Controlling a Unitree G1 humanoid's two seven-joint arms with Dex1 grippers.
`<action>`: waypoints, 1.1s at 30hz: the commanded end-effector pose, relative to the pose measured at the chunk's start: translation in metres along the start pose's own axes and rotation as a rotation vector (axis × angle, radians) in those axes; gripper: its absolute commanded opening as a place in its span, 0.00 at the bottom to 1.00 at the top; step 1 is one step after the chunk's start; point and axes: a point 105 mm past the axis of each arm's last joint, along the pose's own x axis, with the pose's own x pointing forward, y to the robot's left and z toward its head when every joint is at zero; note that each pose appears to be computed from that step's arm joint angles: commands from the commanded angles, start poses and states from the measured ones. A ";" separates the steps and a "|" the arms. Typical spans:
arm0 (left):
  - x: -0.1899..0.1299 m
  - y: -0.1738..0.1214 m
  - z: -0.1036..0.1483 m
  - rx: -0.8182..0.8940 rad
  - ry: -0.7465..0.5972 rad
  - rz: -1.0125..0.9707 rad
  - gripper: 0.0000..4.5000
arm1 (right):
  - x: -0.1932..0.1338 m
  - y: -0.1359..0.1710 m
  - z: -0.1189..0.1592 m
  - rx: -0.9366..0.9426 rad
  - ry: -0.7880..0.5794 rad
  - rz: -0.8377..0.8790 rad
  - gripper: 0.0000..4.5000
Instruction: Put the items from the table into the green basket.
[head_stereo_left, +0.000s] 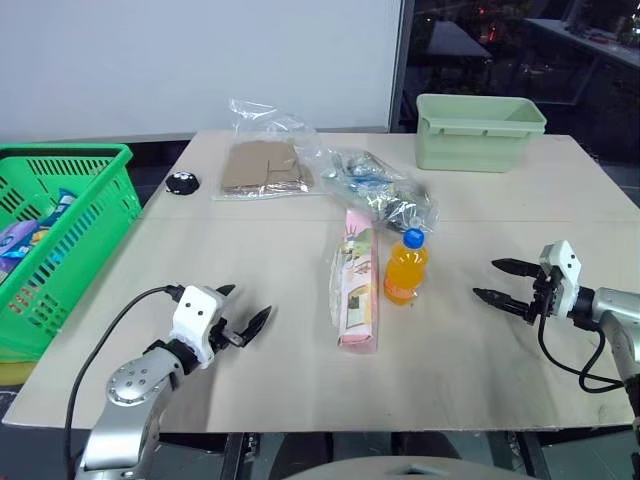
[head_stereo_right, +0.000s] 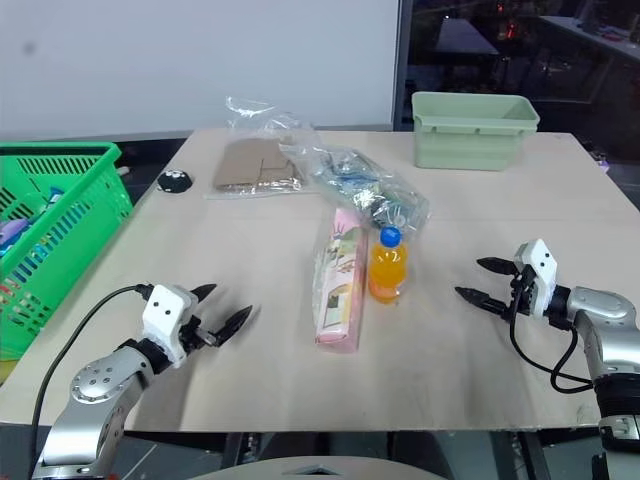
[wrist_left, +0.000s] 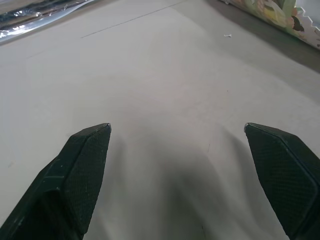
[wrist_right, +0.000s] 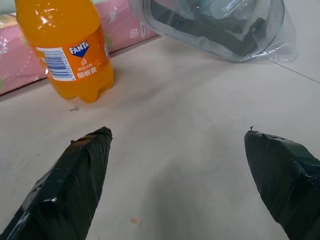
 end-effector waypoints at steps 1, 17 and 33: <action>-0.002 0.004 0.009 0.014 -0.029 -0.026 0.98 | -0.005 0.004 0.015 -0.045 -0.024 0.032 1.00; -0.002 0.002 0.014 0.024 -0.047 -0.045 0.98 | 0.000 0.005 0.020 -0.120 -0.002 0.016 1.00; -0.018 -0.022 0.097 0.060 -0.240 -0.384 0.98 | 0.082 -0.017 0.055 -0.658 -0.031 -0.020 1.00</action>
